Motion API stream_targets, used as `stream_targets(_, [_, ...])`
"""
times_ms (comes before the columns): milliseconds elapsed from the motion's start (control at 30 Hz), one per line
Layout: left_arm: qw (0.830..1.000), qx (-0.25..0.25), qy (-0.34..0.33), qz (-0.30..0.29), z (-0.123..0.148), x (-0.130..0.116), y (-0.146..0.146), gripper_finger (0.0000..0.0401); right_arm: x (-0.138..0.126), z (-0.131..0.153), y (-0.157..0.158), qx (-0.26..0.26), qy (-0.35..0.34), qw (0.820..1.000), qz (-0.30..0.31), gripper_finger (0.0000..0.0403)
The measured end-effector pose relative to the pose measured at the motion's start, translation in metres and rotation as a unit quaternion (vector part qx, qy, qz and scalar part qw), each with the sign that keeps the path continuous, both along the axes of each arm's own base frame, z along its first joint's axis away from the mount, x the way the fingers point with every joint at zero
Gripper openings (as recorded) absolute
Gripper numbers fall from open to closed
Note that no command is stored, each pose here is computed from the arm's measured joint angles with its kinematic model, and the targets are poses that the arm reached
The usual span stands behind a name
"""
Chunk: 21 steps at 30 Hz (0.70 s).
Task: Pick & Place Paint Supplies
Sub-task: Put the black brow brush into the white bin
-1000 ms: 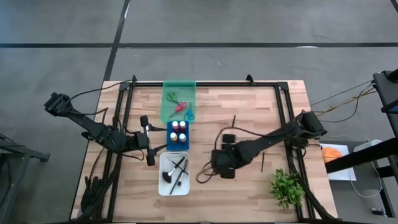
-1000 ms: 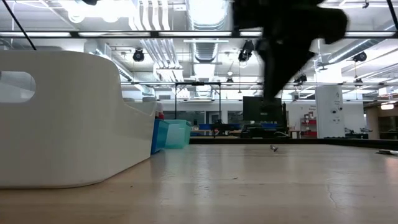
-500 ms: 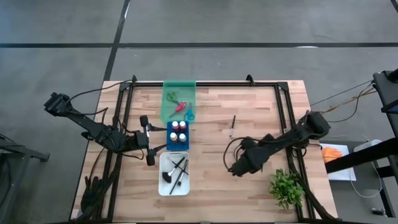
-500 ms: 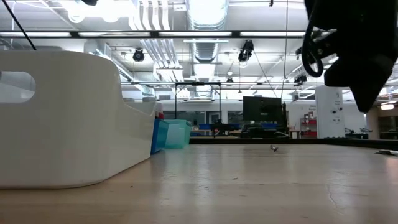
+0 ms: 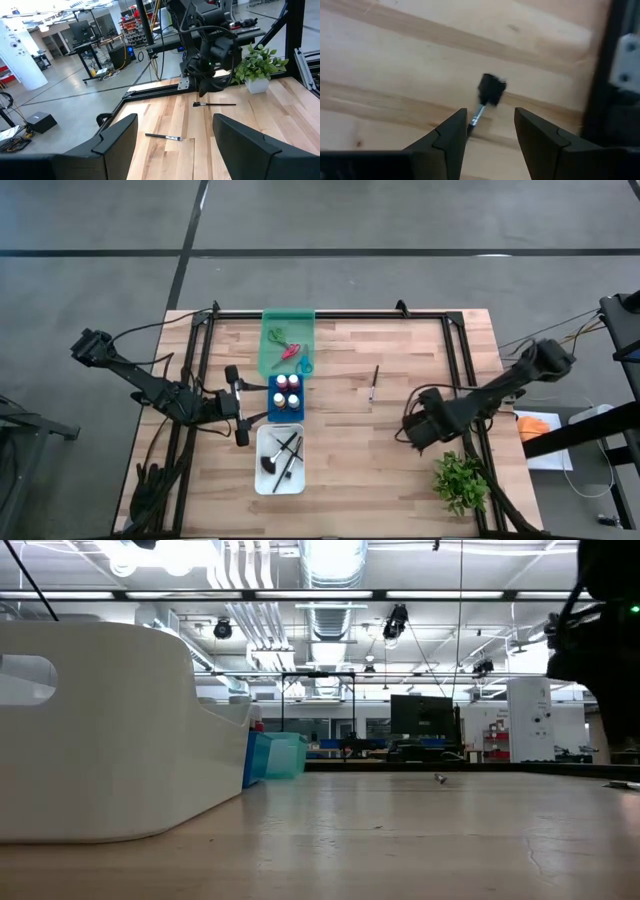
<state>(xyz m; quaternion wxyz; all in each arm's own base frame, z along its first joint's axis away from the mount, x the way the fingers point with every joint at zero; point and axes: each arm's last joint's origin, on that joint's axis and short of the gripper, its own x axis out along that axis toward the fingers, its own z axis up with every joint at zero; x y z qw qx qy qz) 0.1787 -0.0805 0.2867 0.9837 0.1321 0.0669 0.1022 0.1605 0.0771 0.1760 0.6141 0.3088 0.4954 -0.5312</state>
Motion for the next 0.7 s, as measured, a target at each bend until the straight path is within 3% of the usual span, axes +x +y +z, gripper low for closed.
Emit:
stream_targets(167, [1.000, 0.000, 0.000, 0.000, 0.000, 0.000, 0.000, 0.0267, -0.012, -0.015, -0.005, 0.023, -0.052, 0.998, -0.017, 0.0164])
stream_targets(467, [1.000, 0.001, 0.000, 0.000, 0.000, 0.000, 0.000, 0.0267, -0.031, -0.045, -0.016, 0.028, -0.074, 0.995, -0.056, 0.0164])
stream_targets(700, [1.000, 0.001, 0.000, 0.000, 0.000, 0.000, 0.000, 0.0267, -0.036, -0.053, -0.020, 0.028, -0.089, 0.994, -0.065, 0.0164])
